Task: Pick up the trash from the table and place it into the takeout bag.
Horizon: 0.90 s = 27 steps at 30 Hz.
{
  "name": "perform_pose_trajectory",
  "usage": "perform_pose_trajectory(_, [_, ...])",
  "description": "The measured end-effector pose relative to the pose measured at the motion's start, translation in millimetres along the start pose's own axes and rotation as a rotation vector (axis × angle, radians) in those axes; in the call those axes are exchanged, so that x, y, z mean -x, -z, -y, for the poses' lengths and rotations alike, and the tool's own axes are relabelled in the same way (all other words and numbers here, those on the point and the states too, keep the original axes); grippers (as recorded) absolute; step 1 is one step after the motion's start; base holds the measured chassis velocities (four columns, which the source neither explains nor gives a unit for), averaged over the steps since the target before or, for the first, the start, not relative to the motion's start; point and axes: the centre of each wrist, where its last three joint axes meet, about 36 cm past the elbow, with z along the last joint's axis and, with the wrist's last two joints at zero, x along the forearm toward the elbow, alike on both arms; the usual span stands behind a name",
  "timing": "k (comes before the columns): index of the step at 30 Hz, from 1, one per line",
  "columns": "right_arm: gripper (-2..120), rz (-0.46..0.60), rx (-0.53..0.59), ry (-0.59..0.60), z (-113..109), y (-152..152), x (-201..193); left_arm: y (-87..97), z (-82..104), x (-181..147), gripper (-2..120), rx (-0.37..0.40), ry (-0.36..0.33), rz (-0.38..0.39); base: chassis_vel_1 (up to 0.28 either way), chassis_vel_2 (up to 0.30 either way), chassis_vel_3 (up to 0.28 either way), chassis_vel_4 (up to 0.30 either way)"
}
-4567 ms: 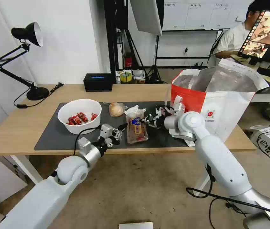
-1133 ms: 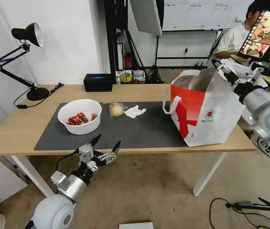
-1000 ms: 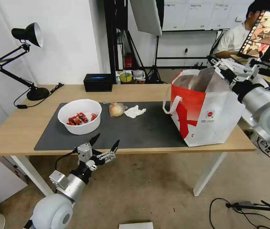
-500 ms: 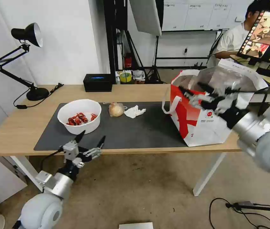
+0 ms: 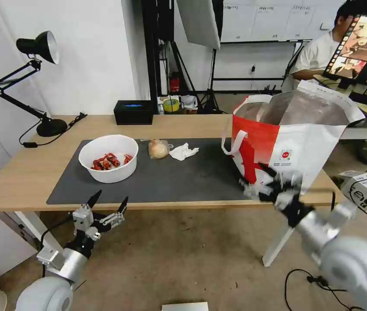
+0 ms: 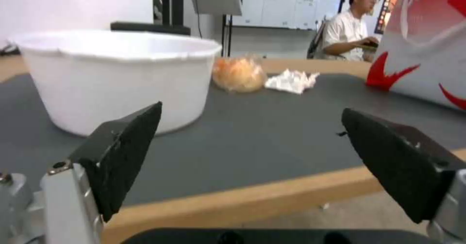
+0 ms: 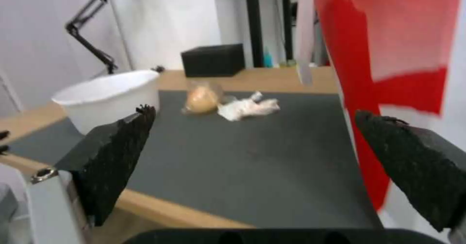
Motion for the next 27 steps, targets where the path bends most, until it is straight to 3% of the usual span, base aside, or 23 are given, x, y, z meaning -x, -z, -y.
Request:
perform_pose_trajectory(1, [100, -0.009, -0.016, -0.032, -4.5, -21.8, -10.8, -6.3, -2.6, -2.6, 100, -0.001, -0.005, -0.011, 0.000, 0.000, 0.000, 0.000])
perform_pose_trajectory(5, [100, -0.030, -0.026, -0.072, -8.6, -49.6, -18.5, -21.6, -5.7, -10.6, 100, -0.006, 0.001, -0.045, 0.000, 0.000, 0.000, 0.000])
perform_pose_trajectory(13, [100, -0.038, -0.011, -0.081, -10.1, -59.8, -17.4, -31.8, -6.6, -17.8, 100, 0.002, 0.001, -0.058, 0.000, 0.000, 0.000, 0.000])
perform_pose_trajectory(27, [100, -0.050, 0.000, -0.088, -8.8, -67.1, -15.4, -30.8, -4.0, -16.3, 100, -0.012, -0.003, -0.050, 0.000, 0.000, 0.000, 0.000])
